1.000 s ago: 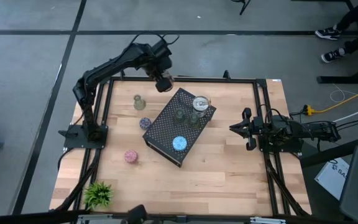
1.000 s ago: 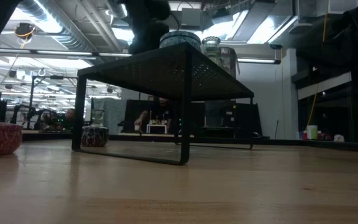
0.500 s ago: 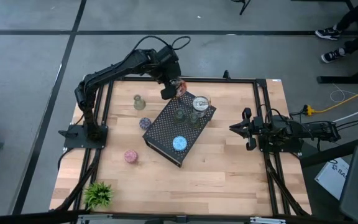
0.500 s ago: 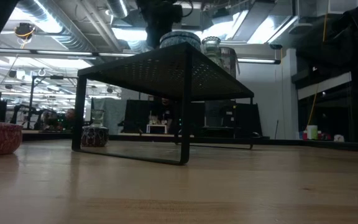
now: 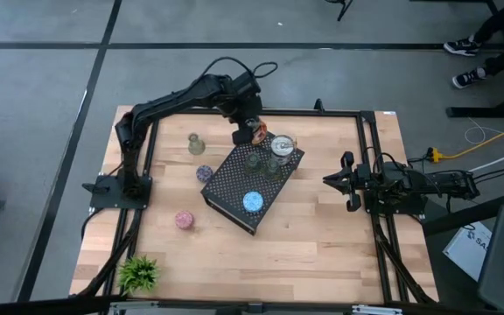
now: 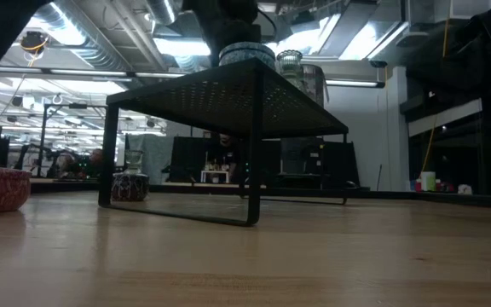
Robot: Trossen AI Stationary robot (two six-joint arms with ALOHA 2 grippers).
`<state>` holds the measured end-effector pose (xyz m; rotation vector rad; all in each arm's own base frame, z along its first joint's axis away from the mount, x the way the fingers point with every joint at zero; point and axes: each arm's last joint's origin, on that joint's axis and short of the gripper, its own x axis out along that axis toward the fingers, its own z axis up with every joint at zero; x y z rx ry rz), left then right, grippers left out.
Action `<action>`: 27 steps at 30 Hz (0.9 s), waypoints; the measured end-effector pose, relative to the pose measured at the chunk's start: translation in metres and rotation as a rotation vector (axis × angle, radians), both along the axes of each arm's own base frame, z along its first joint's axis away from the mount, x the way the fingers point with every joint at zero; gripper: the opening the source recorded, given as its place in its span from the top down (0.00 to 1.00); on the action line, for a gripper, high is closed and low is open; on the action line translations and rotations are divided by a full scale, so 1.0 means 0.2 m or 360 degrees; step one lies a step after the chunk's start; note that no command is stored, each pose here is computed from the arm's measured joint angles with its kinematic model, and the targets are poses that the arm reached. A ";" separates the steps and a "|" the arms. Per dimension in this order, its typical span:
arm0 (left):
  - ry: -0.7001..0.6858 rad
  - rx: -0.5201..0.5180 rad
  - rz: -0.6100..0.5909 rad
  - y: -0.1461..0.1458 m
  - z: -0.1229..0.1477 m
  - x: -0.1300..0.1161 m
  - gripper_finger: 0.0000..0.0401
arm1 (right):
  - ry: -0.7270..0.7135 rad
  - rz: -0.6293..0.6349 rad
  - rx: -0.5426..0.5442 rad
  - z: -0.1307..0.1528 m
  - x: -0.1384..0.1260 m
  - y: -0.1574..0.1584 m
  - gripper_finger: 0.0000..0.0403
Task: Pick & Place candle stick holders
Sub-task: Put the scented candle on the shelf
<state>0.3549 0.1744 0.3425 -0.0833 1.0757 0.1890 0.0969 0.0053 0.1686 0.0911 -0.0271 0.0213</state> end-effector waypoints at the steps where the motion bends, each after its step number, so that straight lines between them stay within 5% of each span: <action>1: 0.0008 -0.0004 0.0000 0.00 -0.01 0.01 0.11 | 0.0000 0.0000 0.0000 0.00 0.00 0.00 0.88; 27: -0.0037 -0.0040 -0.0047 -0.01 -0.03 0.04 0.08 | 0.0000 0.0000 0.0000 0.00 0.00 0.00 0.88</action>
